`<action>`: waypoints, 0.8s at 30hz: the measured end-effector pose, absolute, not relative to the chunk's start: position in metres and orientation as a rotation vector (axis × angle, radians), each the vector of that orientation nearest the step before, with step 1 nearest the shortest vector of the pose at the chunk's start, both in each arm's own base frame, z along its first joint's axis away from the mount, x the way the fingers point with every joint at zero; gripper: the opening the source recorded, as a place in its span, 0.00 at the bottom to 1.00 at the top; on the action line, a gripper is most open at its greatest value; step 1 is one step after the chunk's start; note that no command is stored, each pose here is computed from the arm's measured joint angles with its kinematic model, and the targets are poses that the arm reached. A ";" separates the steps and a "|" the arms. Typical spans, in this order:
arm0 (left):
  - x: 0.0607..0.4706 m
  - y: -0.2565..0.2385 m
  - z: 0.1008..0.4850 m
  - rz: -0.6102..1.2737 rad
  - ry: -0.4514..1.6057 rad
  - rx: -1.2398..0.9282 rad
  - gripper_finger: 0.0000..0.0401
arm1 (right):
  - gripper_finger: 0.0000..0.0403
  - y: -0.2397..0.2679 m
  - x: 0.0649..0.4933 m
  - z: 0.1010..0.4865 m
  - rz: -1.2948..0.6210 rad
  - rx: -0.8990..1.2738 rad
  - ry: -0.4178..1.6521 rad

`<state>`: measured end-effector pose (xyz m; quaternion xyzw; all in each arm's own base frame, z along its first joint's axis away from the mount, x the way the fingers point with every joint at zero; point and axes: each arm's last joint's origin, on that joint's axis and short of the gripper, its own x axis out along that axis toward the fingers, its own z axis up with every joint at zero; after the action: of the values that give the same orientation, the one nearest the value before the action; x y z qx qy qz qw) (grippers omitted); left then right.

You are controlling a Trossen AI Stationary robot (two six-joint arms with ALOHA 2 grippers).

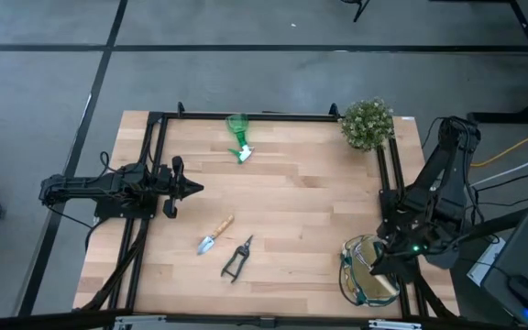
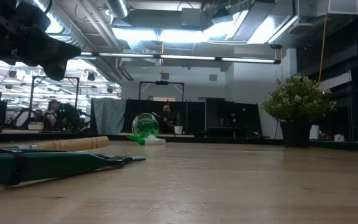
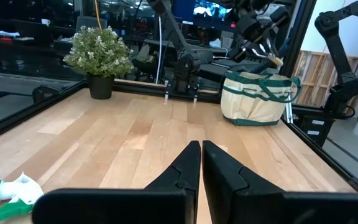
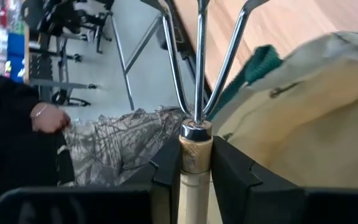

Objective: Pick & Place Garden tools in Gardening bag
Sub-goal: Put the hand rake into the gardening bag

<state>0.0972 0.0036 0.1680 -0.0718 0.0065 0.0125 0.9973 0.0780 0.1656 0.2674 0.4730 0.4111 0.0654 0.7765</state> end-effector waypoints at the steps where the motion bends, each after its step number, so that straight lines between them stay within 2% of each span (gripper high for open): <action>1: 0.097 0.004 0.168 0.025 0.013 -0.144 0.03 | 0.17 0.165 0.078 0.266 0.124 1.035 0.897; 9: 0.097 0.004 0.168 0.025 0.012 -0.144 0.03 | 0.17 0.162 0.076 0.256 -0.026 1.089 0.974; 15: 0.097 0.004 0.168 0.025 0.011 -0.144 0.03 | 0.17 0.165 0.075 0.250 -0.042 1.063 1.073; 24: 0.097 0.004 0.168 0.025 0.011 -0.144 0.03 | 0.18 0.170 0.077 0.243 -0.071 1.026 1.085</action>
<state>0.0972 0.0036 0.1682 -0.0718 0.0056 0.0124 0.9973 0.0770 0.1704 0.2430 0.4667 0.4933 -0.0322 0.7333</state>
